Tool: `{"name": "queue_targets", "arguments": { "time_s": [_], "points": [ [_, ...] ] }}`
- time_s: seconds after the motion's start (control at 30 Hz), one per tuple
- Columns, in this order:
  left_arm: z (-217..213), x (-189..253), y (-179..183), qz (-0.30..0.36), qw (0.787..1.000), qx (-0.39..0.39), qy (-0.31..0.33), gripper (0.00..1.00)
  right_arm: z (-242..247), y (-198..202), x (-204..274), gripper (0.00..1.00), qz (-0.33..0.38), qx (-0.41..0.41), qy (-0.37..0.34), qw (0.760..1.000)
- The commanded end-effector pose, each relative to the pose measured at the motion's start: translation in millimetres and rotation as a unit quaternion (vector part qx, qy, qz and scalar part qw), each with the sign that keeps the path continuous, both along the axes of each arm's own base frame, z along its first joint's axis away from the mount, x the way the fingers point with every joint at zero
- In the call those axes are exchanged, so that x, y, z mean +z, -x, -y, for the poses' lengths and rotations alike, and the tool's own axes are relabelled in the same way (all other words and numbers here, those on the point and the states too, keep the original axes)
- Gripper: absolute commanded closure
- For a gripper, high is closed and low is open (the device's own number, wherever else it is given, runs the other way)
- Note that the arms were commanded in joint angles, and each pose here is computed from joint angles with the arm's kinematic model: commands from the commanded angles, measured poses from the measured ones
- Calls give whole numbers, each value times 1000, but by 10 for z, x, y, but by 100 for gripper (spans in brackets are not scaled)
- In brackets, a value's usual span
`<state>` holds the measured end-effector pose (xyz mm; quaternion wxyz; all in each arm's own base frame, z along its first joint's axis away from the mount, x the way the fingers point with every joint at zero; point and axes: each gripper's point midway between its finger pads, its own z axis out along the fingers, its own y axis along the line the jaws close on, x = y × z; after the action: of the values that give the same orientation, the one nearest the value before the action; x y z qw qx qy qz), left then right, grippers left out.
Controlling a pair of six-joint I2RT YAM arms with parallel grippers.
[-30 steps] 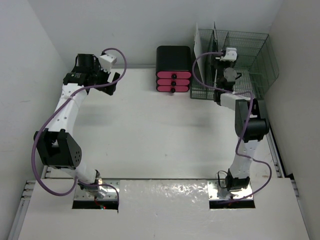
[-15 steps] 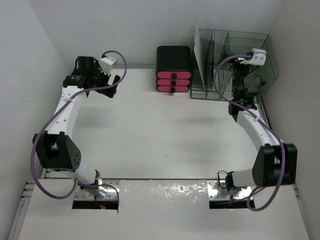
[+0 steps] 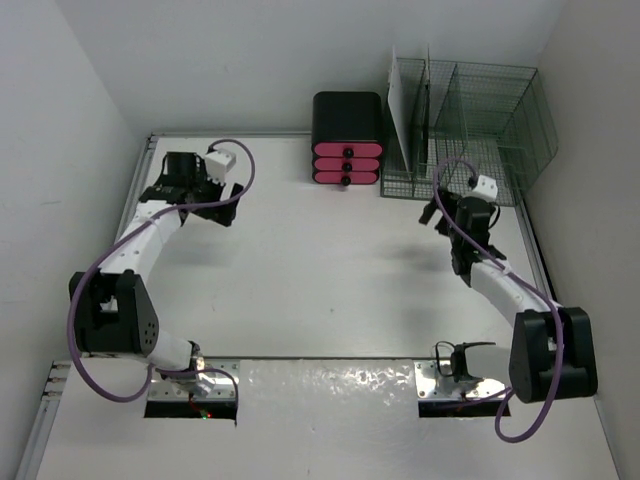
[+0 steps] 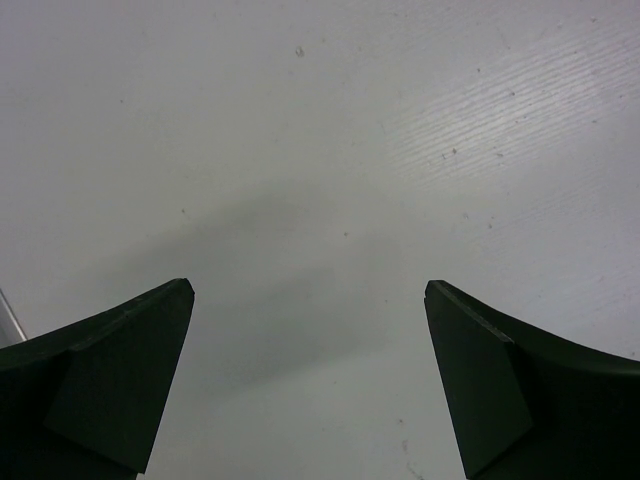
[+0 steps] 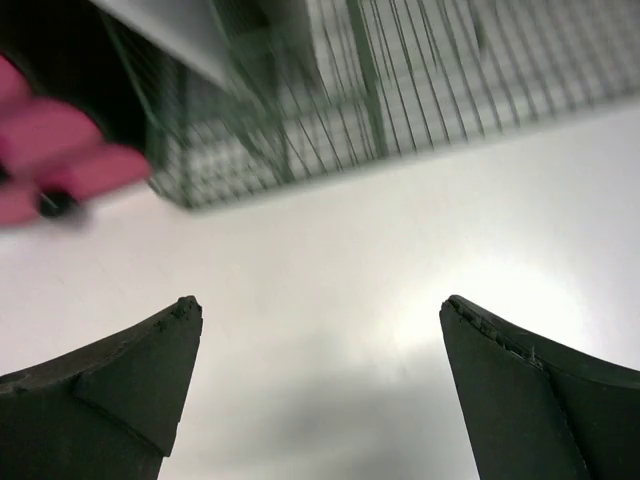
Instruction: Organize the desk
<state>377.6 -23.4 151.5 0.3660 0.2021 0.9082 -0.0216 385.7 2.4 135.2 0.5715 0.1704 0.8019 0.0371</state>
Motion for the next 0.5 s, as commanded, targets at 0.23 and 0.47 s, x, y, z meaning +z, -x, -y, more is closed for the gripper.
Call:
{"name": "queue_targets", "arguments": {
  "time_s": [0.23,0.47],
  "points": [
    [-13,-413,-194,39,999,5,7,0,20,923,-825,1,-62,0,-8,998],
    [41,-501,-184,27,999,-11,14,0,62,1087,-838,1,-32,-4,7,999]
  ]
}}
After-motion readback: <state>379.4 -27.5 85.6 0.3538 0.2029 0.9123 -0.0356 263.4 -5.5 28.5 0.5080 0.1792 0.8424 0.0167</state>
